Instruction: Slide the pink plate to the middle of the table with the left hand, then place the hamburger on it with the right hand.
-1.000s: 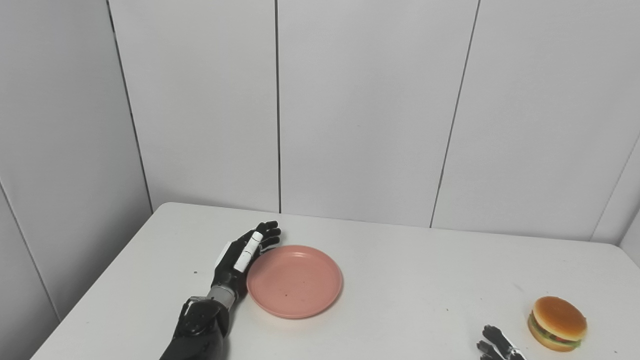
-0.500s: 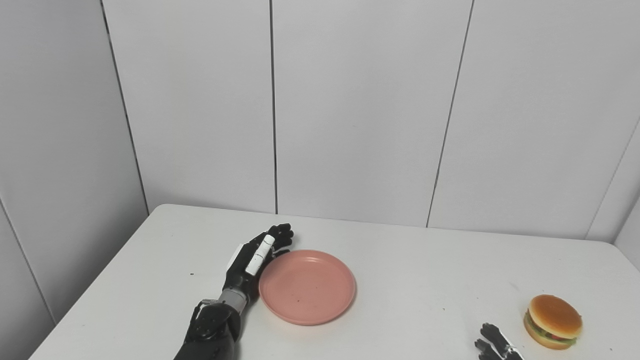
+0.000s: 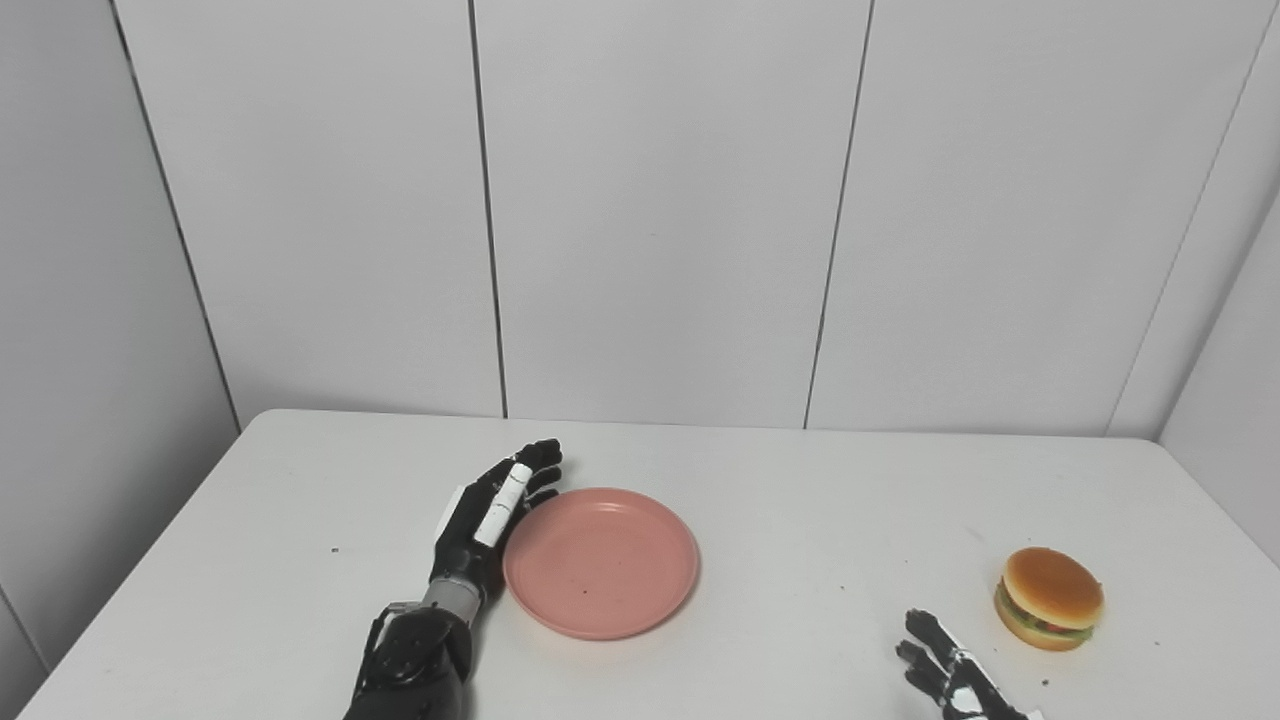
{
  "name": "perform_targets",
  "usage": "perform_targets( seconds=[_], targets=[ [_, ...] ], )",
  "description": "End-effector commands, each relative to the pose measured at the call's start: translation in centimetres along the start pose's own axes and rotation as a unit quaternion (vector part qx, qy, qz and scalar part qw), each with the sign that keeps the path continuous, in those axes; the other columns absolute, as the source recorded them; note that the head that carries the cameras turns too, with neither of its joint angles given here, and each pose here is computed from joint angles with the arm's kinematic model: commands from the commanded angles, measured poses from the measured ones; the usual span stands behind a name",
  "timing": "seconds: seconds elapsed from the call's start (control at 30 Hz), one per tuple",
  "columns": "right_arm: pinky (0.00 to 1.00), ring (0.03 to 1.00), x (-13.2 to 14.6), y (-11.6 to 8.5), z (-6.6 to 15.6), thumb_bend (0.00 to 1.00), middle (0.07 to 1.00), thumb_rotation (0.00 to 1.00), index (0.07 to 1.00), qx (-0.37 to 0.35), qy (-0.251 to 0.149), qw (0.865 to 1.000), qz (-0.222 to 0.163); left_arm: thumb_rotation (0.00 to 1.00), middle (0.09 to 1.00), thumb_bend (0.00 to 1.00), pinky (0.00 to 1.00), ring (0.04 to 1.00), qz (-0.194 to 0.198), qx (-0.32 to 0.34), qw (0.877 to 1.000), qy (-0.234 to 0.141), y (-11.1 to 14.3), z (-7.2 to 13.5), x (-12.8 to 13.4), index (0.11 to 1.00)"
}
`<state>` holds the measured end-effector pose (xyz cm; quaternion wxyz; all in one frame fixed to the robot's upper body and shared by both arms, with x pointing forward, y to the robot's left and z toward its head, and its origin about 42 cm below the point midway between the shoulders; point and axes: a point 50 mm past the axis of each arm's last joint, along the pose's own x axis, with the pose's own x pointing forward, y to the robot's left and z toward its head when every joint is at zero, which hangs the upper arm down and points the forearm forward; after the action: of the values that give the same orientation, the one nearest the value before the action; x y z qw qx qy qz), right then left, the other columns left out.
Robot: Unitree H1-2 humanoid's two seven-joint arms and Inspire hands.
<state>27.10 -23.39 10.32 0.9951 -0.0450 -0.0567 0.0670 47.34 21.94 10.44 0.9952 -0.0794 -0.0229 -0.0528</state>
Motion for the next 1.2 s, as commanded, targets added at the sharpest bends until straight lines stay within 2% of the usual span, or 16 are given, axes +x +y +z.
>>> perform_targets(
  seconds=[0.0,0.17,0.37,0.63,0.87,1.03,1.17],
  targets=[
    [0.88,0.863,-0.2,1.5,-1.0,0.81,0.906,1.00,0.855,0.011,0.040,0.999,0.016,0.72,0.822,0.93,0.82,0.839,-0.001,-0.014,1.000,-0.004,-1.0,0.0,0.0,0.694],
    [0.87,0.862,0.1,2.3,-0.7,0.81,0.902,1.00,0.849,0.012,0.038,0.999,0.018,0.71,0.822,0.92,0.83,0.847,-0.005,-0.026,1.000,-0.004,-2.0,0.0,0.0,0.694],
    [0.86,0.861,0.4,3.1,-0.6,0.83,0.902,1.00,0.870,0.006,0.037,0.999,0.018,0.71,0.826,0.86,0.82,0.840,-0.002,-0.043,0.999,-0.003,-3.3,-0.5,-0.6,0.682],
    [0.82,0.862,0.5,3.6,-0.1,0.82,0.911,1.00,0.878,-0.009,0.028,0.999,0.017,0.74,0.841,0.89,0.84,0.856,-0.013,-0.044,0.999,0.007,-4.2,-1.1,-1.1,0.688],
    [0.75,0.840,0.6,3.6,0.3,0.71,0.880,1.00,0.865,-0.064,-0.003,0.998,0.006,0.74,0.838,0.90,0.83,0.853,-0.020,-0.045,0.999,0.012,-4.7,-1.5,-1.2,0.679],
    [0.71,0.826,1.0,3.4,1.3,0.70,0.848,1.00,0.852,-0.102,-0.029,0.994,-0.013,0.75,0.834,0.91,0.82,0.845,-0.025,-0.042,0.999,0.018,-4.5,-2.1,-1.3,0.681],
    [0.68,0.771,1.4,3.1,2.8,0.70,0.801,1.00,0.832,-0.146,-0.059,0.987,-0.032,0.75,0.841,0.89,0.83,0.850,-0.028,-0.040,0.999,0.022,-4.1,-2.5,-1.5,0.697]
  ],
)
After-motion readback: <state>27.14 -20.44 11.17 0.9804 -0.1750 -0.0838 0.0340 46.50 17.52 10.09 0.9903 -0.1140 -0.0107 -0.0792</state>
